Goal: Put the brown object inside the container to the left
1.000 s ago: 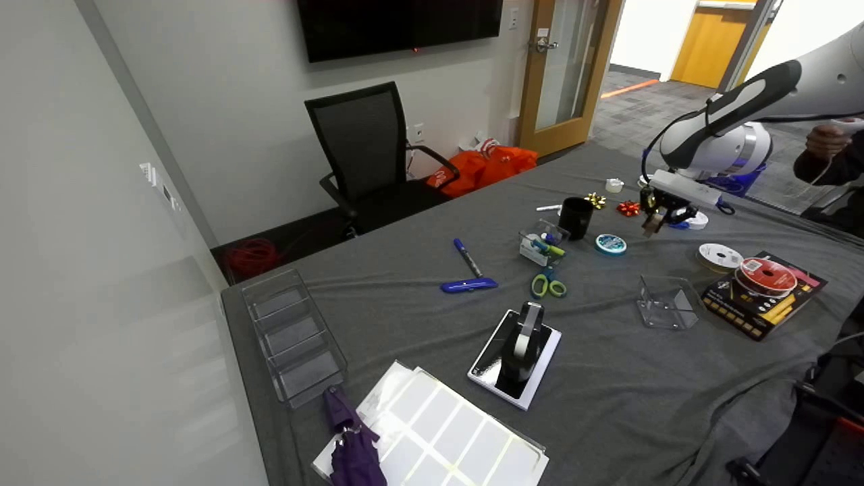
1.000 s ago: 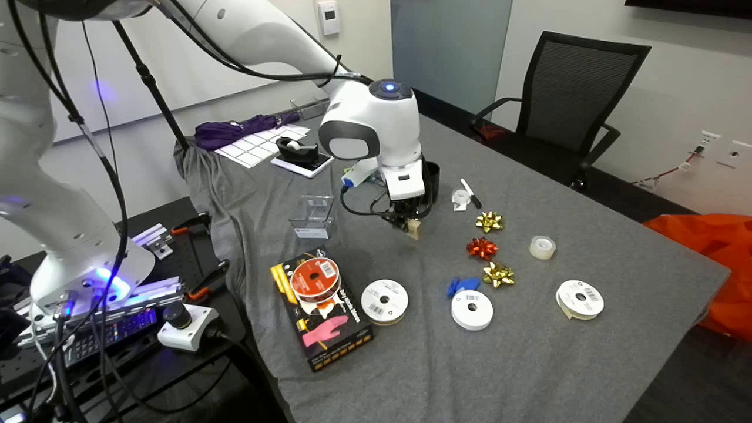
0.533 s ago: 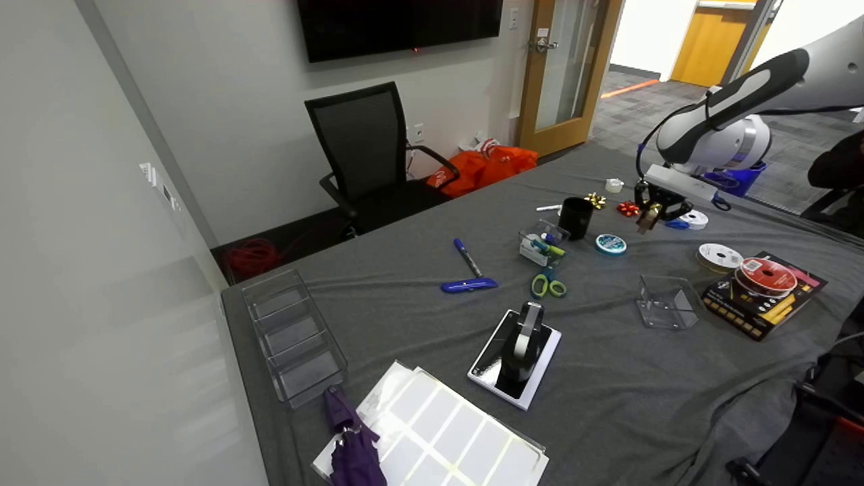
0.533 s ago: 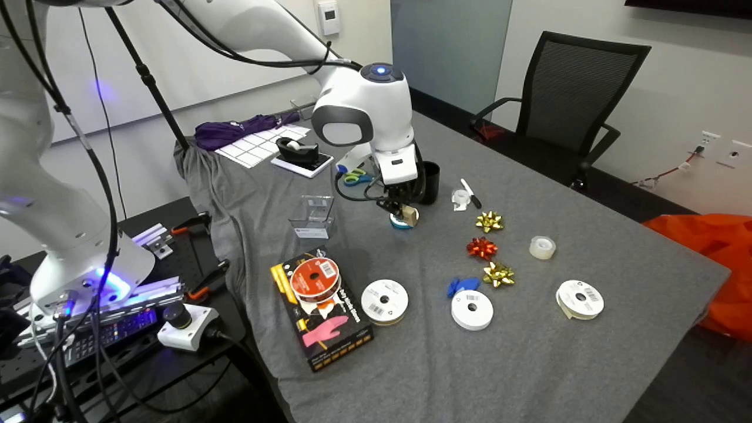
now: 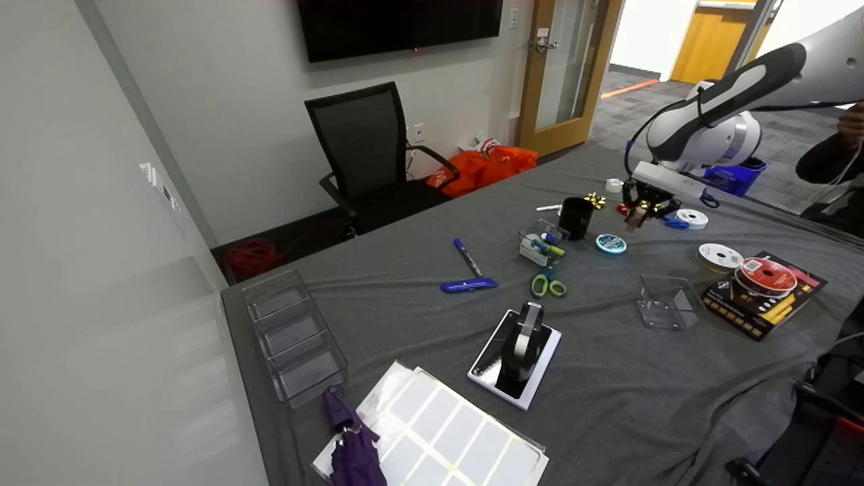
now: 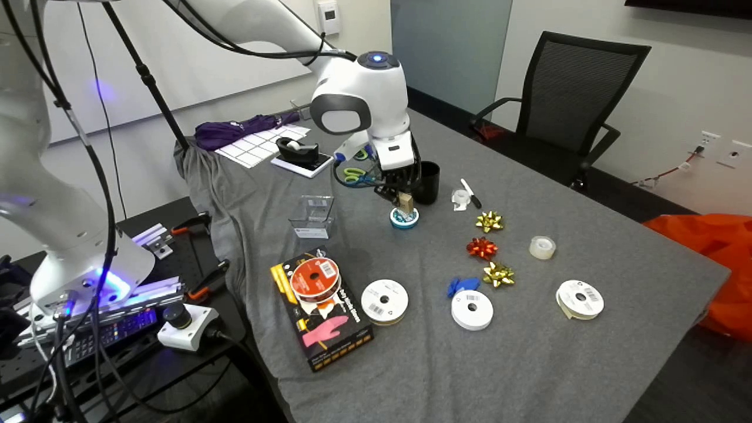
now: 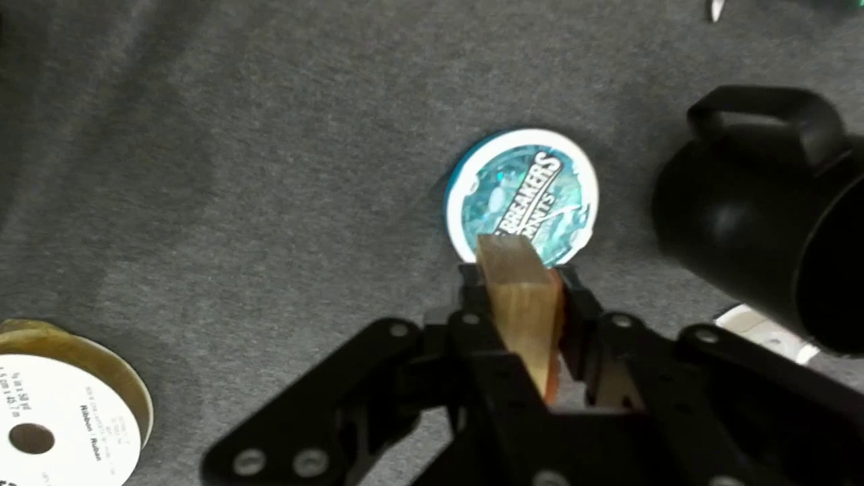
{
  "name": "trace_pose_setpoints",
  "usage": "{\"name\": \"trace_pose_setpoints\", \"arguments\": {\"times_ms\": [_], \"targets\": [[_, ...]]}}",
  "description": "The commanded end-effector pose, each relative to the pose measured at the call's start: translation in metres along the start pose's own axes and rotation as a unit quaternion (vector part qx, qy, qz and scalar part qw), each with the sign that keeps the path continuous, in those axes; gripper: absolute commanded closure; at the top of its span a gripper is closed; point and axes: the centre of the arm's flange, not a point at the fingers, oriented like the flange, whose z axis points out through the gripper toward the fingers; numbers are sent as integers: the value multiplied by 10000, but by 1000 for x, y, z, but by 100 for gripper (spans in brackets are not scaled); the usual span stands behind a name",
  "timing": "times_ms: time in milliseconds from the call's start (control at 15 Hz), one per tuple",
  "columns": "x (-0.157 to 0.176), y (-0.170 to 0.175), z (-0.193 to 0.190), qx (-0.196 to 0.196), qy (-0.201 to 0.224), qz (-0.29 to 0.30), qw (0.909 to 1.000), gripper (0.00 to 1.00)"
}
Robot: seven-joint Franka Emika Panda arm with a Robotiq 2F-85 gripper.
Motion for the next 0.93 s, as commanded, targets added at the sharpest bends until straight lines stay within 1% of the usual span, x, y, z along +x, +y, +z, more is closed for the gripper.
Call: {"name": "trace_pose_setpoints", "arguments": {"times_ms": [0, 200, 400, 600, 867], "targets": [[-46, -26, -20, 0, -28, 8, 10000, 93], [-82, -55, -24, -110, 16, -22, 9999, 93], [-116, -83, -27, -173, -103, 97, 9998, 93], [-142, -105, -29, -47, -304, 392, 9988, 93], [-155, -129, -25, 208, -396, 857, 9953, 93]]}}
